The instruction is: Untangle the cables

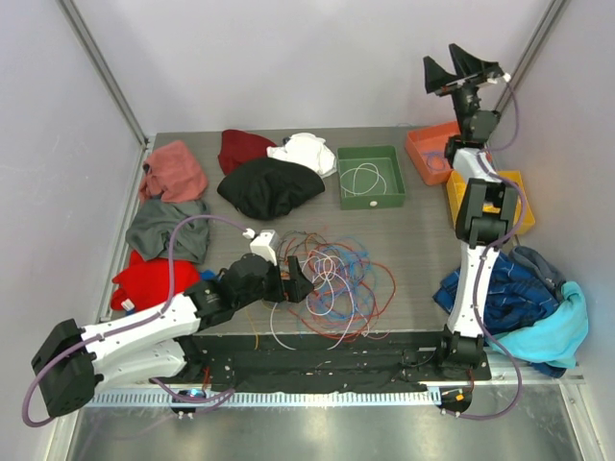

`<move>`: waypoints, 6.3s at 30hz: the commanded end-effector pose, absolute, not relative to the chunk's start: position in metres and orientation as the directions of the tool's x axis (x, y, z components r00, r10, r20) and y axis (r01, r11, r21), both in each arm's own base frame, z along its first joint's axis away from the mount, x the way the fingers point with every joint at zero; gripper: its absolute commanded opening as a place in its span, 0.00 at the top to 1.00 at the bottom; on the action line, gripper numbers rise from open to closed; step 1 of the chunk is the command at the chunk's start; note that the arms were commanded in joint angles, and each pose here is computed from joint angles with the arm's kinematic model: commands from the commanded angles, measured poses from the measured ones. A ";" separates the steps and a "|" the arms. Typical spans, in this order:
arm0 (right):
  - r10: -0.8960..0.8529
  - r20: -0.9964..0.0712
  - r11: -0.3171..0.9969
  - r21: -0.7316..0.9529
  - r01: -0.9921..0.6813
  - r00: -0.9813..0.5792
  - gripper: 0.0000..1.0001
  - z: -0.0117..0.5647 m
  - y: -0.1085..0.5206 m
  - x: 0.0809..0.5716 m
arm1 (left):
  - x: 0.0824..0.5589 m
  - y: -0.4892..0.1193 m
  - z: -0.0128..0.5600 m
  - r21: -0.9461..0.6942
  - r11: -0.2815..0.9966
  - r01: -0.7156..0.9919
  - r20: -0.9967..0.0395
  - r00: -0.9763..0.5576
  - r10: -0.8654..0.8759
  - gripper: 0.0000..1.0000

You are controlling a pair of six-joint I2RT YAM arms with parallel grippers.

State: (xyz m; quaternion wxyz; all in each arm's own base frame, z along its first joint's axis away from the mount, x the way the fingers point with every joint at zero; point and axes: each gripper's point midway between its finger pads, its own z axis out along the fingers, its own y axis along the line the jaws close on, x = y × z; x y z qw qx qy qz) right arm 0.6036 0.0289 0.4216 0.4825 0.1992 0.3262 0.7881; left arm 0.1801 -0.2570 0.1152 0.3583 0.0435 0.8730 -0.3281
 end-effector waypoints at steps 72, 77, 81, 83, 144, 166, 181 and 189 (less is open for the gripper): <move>0.141 -0.870 0.903 0.309 -0.300 -0.473 0.99 0.224 0.215 0.271 | 0.190 -0.239 0.135 -0.528 0.801 0.282 -0.716 -0.655 -0.241 0.00; 0.228 -0.908 0.827 0.371 -0.422 -0.352 0.99 0.338 0.218 0.253 | 0.193 -0.240 0.141 -0.534 0.796 0.284 -0.724 -0.639 -0.258 0.00; 0.249 -0.907 0.778 0.396 -0.488 -0.340 0.99 0.379 0.219 0.238 | 0.200 -0.237 0.165 -0.544 0.782 0.303 -0.757 -0.578 -0.303 0.00; 0.267 -0.903 0.753 0.413 -0.513 -0.335 0.99 0.394 0.222 0.232 | 0.205 -0.236 0.185 -0.548 0.771 0.326 -0.782 -0.528 -0.332 0.00; 0.271 -0.850 0.645 0.509 -0.570 -0.452 0.50 0.362 0.230 0.198 | 0.169 -0.350 0.323 -0.408 0.311 0.858 -0.884 -0.286 -0.371 1.00; 0.251 -0.843 0.587 0.523 -0.617 -0.476 0.26 0.332 0.227 0.174 | 0.185 -0.299 0.418 -0.323 0.533 0.782 -0.935 -0.178 -0.306 1.00; -0.028 -0.847 0.616 0.404 -0.676 -0.532 0.26 0.235 0.228 0.160 | 0.212 -0.323 0.453 -0.218 0.599 0.770 -0.969 -0.099 -0.225 1.00; -0.027 -0.856 0.712 0.347 -0.611 -0.517 0.27 0.218 0.230 0.192 | 0.209 -0.339 0.481 -0.227 0.545 0.807 -0.962 -0.099 -0.255 1.00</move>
